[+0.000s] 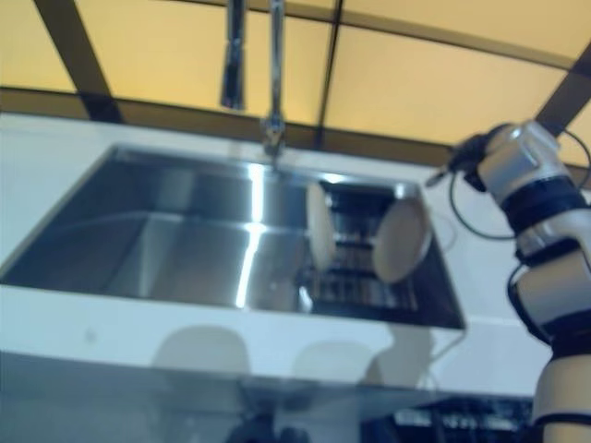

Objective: Take plates into dishwasher

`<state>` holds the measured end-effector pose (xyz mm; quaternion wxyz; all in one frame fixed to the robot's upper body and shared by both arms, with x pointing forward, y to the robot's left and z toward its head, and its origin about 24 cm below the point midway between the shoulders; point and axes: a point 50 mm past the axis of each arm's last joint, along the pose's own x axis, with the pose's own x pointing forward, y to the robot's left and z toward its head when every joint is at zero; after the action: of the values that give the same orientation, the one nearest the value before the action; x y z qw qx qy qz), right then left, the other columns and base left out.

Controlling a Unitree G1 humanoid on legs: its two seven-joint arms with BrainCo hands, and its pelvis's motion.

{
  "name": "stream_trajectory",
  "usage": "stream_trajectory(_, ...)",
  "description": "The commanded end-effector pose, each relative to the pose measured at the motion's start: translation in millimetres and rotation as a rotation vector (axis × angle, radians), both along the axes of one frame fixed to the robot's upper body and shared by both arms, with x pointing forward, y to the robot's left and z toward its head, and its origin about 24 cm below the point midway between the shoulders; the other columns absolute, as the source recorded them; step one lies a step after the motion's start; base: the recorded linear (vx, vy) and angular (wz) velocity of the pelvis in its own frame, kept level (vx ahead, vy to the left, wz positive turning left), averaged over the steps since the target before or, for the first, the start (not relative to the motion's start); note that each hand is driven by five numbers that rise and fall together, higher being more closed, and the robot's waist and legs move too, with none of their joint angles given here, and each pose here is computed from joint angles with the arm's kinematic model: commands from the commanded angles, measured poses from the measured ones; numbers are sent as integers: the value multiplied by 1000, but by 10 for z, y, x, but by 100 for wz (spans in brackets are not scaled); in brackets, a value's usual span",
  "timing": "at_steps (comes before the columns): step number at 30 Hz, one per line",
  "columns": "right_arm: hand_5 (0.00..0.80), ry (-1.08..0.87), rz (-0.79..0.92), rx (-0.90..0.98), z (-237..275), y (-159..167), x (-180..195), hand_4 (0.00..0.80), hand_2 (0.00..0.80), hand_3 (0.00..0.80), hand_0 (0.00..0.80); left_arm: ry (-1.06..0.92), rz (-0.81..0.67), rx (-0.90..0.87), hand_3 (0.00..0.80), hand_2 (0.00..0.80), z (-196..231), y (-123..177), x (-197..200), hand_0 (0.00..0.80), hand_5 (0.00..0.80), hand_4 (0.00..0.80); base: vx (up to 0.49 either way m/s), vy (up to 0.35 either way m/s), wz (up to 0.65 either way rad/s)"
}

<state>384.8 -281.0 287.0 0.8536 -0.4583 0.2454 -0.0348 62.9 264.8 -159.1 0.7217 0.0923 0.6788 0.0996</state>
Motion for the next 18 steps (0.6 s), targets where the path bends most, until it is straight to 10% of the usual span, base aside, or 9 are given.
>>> stream_trajectory(1, 0, 16, -23, -133, 42, -26, -19, 0, 0, 0, 0, 35, -40, 40, 0, 0, 10, 33, 3, 0, 0, 0, 0, 0, 0)
stream_trajectory(18, 0, 66, 15, -105, -162, 106, 9, 0, 0, 0, 0, 8, -46, 33, 0, 0, 22, 8, 112, 0, 0, 0, 0, 0, 0)
